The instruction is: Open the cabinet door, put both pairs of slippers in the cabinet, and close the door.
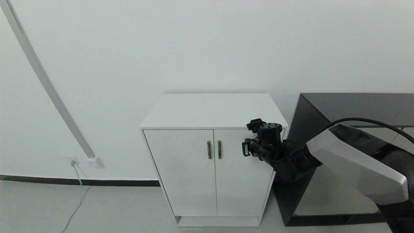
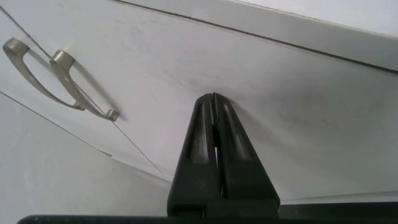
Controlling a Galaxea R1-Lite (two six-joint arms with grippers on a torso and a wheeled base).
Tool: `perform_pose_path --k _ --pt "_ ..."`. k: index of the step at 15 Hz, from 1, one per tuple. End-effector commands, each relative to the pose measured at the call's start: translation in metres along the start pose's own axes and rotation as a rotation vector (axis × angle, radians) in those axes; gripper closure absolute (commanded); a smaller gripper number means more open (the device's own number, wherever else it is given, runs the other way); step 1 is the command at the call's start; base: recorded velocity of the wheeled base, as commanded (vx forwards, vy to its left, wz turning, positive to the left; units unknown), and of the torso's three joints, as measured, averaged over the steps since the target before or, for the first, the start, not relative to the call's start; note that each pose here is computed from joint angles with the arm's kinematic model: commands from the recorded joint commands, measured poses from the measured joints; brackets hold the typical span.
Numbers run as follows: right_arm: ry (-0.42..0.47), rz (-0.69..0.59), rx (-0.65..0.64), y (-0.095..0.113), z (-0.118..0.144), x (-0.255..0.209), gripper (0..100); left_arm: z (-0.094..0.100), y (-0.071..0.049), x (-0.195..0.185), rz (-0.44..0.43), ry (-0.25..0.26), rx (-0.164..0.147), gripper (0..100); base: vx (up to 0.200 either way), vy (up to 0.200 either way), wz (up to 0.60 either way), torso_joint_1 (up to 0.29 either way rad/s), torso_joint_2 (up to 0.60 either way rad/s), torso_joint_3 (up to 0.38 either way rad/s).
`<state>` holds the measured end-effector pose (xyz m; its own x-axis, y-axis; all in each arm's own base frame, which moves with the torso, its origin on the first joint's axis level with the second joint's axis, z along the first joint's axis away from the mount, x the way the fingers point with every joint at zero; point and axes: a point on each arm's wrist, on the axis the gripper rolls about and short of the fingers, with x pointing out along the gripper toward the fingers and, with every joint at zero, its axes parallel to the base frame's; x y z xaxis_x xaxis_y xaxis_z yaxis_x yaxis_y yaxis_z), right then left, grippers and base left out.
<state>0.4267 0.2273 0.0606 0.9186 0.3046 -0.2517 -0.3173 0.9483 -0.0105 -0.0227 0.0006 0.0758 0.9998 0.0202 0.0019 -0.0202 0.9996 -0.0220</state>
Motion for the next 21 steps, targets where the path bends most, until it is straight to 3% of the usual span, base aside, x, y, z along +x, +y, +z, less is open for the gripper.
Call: perform_pose_path --k 1,8,13,16,21 --pt "0.004 -0.002 0.000 0.000 -0.002 0.000 100 0.000 0.000 0.000 0.000 0.000 -0.001 100 0.000 0.000 0.00 0.000 0.00 0.000" --pt "-0.003 0.038 -0.007 0.011 0.018 -0.047 100 0.000 0.000 0.000 0.001 0.000 -0.001 100 0.000 0.000 0.00 0.000 0.00 0.000" --pt "-0.036 0.012 0.000 -0.004 0.026 -0.098 100 0.000 0.000 0.000 0.000 0.000 -0.001 100 0.000 0.000 0.00 0.000 0.00 0.000" --pt "-0.042 -0.047 0.006 -0.025 0.031 -0.127 100 0.000 0.000 0.000 0.000 0.000 -0.001 100 0.000 0.000 0.00 0.000 0.00 0.000" --pt "-0.017 -0.232 0.037 -0.079 0.030 -0.189 100 0.000 0.000 0.000 0.000 0.000 0.000 100 0.000 0.000 0.00 0.000 0.00 0.000"
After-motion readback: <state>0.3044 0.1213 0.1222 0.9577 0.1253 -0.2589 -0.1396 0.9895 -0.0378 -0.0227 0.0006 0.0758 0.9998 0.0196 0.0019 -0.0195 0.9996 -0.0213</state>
